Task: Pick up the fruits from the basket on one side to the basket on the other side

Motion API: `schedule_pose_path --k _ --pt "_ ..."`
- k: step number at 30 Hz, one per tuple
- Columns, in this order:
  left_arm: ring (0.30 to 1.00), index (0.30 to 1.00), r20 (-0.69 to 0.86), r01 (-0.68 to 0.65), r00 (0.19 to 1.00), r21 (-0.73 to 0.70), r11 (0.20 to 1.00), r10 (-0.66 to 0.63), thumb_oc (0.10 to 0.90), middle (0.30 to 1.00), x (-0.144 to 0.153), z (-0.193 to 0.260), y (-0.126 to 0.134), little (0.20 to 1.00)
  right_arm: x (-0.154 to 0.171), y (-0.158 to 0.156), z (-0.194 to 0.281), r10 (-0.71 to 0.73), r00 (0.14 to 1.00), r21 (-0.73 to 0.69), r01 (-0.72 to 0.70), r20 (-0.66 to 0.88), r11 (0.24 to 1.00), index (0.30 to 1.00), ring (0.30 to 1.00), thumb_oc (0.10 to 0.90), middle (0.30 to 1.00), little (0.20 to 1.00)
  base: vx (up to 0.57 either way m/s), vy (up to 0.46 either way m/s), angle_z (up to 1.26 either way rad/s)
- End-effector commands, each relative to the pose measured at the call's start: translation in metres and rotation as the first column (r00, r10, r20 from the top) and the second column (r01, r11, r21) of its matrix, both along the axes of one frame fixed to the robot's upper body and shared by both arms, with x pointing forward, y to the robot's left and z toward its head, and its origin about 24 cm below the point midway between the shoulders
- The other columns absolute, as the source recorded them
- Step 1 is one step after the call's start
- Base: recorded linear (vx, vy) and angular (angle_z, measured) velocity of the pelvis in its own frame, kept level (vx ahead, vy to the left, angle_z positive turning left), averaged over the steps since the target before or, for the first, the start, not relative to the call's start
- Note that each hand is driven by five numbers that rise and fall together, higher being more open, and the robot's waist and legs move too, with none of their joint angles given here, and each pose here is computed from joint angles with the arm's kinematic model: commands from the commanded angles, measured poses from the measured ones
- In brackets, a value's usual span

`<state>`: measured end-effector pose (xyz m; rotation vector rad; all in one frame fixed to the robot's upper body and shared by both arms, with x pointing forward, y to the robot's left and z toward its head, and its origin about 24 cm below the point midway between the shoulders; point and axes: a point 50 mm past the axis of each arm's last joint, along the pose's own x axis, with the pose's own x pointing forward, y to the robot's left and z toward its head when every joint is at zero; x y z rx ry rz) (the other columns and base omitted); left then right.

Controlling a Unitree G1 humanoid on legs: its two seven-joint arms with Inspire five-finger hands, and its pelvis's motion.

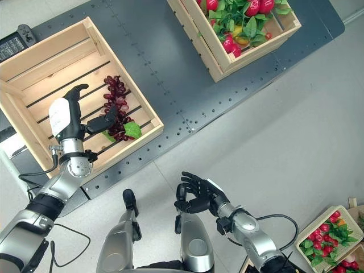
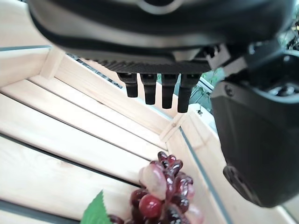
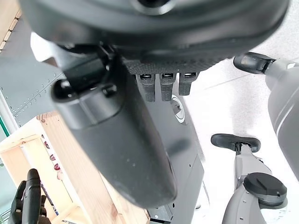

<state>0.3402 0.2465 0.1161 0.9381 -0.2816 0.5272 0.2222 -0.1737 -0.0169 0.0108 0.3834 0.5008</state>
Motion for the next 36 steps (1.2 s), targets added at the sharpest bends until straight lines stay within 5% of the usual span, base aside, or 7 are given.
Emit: schedule_pose_path --k 1,20,22,24,28,31,36 --pt "0.900 0.900 0.136 -0.014 0.991 -0.008 1.000 0.015 0.800 0.900 0.018 0.045 -0.003 0.900 0.007 0.011 0.021 0.038 0.992 0.013 -0.039 0.120 0.999 0.900 0.900 0.800 0.900 0.900 0.00 0.000 0.00" --pt "0.900 0.900 -0.036 -0.094 0.995 -0.099 0.991 0.091 0.800 0.900 0.042 0.037 -0.028 0.900 0.027 0.031 0.028 -0.006 0.989 0.052 -0.002 0.145 0.999 0.900 0.900 0.800 0.900 0.900 0.01 -0.022 -0.02" --pt "0.662 0.662 -0.070 -0.134 0.990 -0.161 0.978 0.124 0.642 0.662 0.042 0.030 -0.026 0.662 0.029 0.033 0.029 -0.009 0.989 0.051 0.001 0.148 0.999 0.900 0.900 0.800 0.900 0.900 0.00 0.000 0.00" --pt "0.542 0.542 -0.101 -0.182 0.981 -0.181 0.967 0.166 0.562 0.542 0.041 0.023 -0.025 0.542 0.031 0.035 0.030 -0.013 0.988 0.052 0.005 0.153 0.999 0.900 0.900 0.800 0.900 0.900 0.00 0.000 0.00" --pt "0.481 0.481 -0.130 -0.249 0.965 -0.178 0.952 0.228 0.521 0.481 0.038 0.016 -0.022 0.481 0.034 0.039 0.032 -0.016 0.987 0.059 0.007 0.157 0.998 0.900 0.900 0.800 0.900 0.900 0.00 0.000 0.00" --pt "0.693 0.693 -0.156 -0.295 0.950 -0.174 0.939 0.270 0.662 0.693 0.036 0.011 -0.020 0.693 0.037 0.040 0.034 -0.029 0.986 0.064 0.019 0.162 0.998 0.900 0.900 0.800 0.900 0.900 0.00 0.000 0.00" --pt "0.300 0.300 -0.193 -0.312 0.938 -0.113 0.943 0.287 0.400 0.300 0.035 0.007 -0.019 0.300 0.040 0.042 0.036 -0.044 0.985 0.070 0.033 0.166 0.997 0.900 0.900 0.800 0.900 0.900 0.00 0.000 0.00"
